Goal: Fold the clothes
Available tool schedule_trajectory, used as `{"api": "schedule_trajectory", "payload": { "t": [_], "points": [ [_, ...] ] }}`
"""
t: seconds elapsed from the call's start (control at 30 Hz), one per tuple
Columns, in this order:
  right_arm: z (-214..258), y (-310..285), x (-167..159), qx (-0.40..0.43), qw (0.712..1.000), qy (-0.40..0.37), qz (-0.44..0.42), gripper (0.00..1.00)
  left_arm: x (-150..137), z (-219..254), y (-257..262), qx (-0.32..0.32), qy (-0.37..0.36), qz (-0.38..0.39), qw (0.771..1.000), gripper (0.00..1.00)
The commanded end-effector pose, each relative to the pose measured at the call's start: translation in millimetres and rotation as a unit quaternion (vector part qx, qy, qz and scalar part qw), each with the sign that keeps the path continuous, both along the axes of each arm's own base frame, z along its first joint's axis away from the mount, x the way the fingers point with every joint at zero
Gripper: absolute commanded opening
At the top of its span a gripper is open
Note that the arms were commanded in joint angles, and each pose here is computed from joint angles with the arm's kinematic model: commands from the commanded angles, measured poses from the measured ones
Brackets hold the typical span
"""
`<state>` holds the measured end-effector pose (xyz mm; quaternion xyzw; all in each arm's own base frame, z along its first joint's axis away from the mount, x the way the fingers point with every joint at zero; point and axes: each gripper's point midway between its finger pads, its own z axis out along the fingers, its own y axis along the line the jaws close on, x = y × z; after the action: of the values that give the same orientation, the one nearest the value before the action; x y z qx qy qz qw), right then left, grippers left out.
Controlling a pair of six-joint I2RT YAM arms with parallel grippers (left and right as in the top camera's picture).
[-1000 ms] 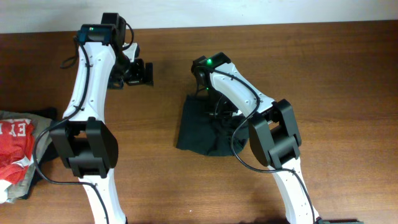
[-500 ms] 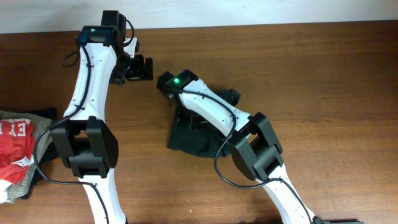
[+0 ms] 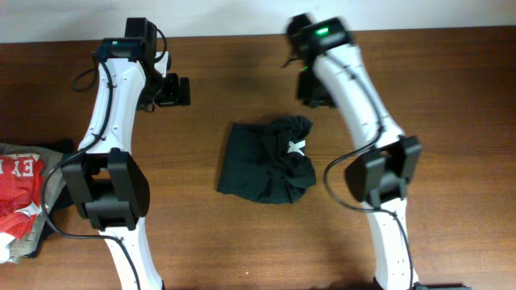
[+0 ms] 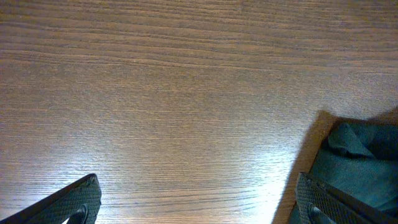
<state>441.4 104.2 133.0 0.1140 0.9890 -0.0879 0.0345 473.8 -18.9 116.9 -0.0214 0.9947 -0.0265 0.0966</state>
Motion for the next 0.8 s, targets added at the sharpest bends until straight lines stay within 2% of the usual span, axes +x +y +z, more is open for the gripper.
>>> {"api": "schedule_trajectory", "payload": {
  "t": [0.0, 0.07, 0.17, 0.27, 0.33, 0.47, 0.63, 0.77],
  "points": [
    [-9, -6, -20, 0.07, 0.996, 0.059, 0.008, 0.04, -3, -8, 11, 0.023, 0.012, 0.005, 1.0, 0.99],
    [-26, -9, -34, 0.062, 0.993, 0.1, 0.022, 0.04, -2, -7, 22, 0.052, 0.009, 0.011, 0.999, 0.99],
    [-68, 13, -57, 0.078, 0.983, 0.153, 0.059, 0.04, -5, -8, 26, 0.056, 0.016, 0.015, 0.998, 0.99],
    [-96, 36, -60, 0.128, 0.977, 0.157, 0.061, 0.04, -11, -8, 29, 0.056, 0.027, 0.017, 0.998, 0.99],
    [-95, 53, -55, 0.154, 0.975, 0.141, 0.07, 0.04, -11, -8, 30, 0.056, 0.027, 0.018, 0.998, 0.99],
    [-73, 94, -59, 0.155, 0.973, 0.124, 0.12, 0.04, -7, -8, 30, 0.056, 0.02, 0.019, 0.998, 0.99],
    [-64, 158, -87, 0.152, 0.961, 0.117, 0.202, 0.04, -6, -8, 31, 0.056, 0.017, 0.02, 0.998, 0.99],
    [-66, 171, -92, 0.156, 0.961, 0.114, 0.2, 0.06, -7, -8, 30, 0.054, 0.02, 0.02, 0.998, 0.99]
  ]
}}
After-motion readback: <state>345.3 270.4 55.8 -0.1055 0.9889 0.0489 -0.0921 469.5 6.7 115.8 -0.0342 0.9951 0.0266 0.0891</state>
